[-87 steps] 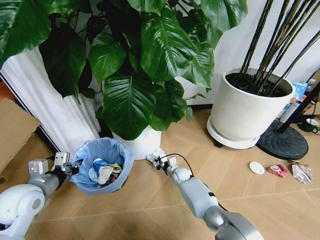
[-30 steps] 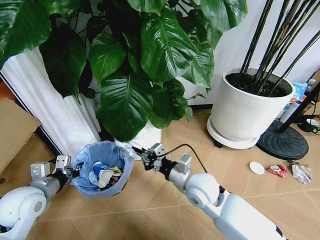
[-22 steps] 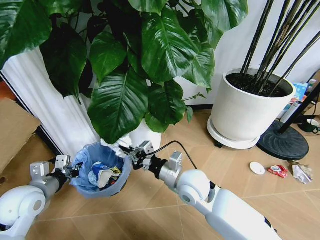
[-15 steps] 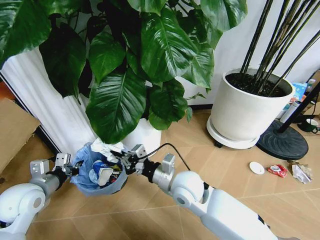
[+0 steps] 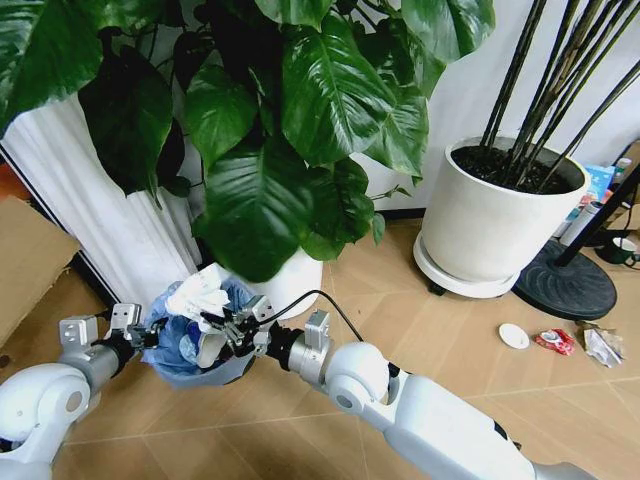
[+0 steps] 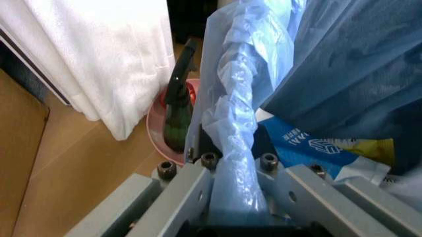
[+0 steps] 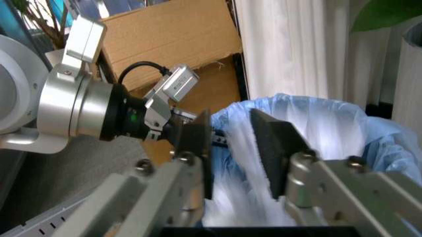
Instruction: Pick up the trash bin and place the garbage on the floor into it.
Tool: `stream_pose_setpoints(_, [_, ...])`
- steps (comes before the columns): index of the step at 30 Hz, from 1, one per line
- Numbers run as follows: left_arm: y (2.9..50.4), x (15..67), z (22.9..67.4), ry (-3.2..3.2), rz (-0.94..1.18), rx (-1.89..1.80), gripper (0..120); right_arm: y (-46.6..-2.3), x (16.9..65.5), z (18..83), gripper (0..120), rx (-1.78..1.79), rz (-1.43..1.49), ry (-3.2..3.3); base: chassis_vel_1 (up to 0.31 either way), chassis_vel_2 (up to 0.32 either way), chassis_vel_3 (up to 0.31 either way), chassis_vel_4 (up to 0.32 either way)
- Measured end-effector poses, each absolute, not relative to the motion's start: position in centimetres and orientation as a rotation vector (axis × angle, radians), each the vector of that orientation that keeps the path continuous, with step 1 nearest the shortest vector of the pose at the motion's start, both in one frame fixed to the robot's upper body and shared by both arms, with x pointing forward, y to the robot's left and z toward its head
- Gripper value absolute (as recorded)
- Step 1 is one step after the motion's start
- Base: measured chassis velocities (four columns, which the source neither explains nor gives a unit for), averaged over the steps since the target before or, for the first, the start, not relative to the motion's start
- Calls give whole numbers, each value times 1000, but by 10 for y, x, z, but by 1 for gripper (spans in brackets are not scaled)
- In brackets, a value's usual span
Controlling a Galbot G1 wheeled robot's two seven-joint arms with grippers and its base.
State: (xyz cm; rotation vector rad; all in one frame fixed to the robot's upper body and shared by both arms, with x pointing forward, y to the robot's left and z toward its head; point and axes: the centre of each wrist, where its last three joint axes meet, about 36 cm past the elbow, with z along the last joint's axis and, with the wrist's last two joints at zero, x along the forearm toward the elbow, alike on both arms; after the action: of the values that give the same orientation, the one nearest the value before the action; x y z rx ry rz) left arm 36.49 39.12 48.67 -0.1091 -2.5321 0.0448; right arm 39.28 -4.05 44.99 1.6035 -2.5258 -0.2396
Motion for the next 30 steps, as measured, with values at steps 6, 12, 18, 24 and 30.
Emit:
stream_pose_setpoints(6, [392, 365, 488, -2533, 42, -107, 0, -42, 395, 451, 45, 1596, -234, -2537, 0, 0, 0, 0])
stream_pose_setpoints(12, [392, 364, 488, -2534, 42, -103, 0, -52, 396, 455, 70, 1548, -230, -2585, 0, 0, 0, 0])
stream_pose_setpoints(18, [391, 362, 484, -2530, 56, -97, 0, -76, 394, 454, 88, 1458, -217, -2630, 0, 0, 0, 0])
stream_pose_setpoints(24, [390, 358, 482, -2530, 70, -89, 0, -113, 394, 458, 100, 1316, -173, -2688, 0, 0, 0, 0])
stream_pose_setpoints(30, [390, 358, 482, -2532, 75, -85, 0, -142, 391, 456, 100, 1191, -133, -2732, 0, 0, 0, 0])
